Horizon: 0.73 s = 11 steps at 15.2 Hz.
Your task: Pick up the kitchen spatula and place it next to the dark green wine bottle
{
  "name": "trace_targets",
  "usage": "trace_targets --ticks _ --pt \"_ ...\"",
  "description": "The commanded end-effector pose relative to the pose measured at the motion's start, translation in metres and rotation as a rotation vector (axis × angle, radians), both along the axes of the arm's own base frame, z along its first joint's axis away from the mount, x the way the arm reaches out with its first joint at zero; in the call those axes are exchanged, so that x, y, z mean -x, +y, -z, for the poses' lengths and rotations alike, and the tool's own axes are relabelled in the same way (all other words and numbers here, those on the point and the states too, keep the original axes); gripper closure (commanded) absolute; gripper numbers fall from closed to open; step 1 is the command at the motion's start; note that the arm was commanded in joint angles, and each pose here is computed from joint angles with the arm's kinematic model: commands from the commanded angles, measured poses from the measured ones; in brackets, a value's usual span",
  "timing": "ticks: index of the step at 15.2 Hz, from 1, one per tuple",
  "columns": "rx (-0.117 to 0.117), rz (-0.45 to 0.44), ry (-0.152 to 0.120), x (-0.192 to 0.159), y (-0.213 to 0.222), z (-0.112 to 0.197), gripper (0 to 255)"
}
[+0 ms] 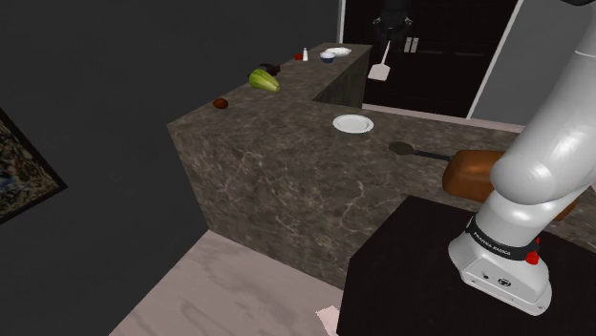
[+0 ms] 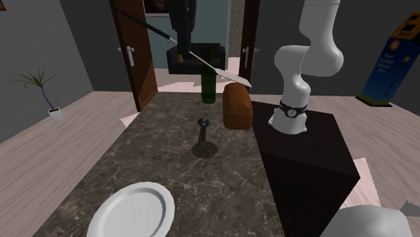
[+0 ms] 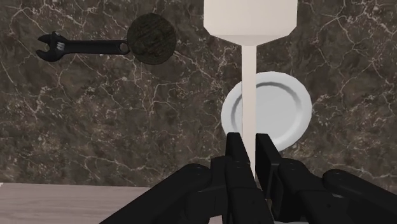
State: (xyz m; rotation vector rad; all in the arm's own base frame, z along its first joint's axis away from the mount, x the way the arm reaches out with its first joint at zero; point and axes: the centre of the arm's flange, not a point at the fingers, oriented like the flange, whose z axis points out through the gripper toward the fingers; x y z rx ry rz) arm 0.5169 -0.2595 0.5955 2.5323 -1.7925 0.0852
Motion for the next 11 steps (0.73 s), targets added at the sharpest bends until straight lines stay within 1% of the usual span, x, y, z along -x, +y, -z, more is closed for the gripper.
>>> trace_targets --ticks 1,2,11 --pt "0.0 0.0 0.0 0.0 0.0 -0.011 255" --pt "0.0 0.0 0.0 0.0 0.0 -0.011 255" --pt "0.0 0.0 0.0 0.092 -0.075 -0.011 255"
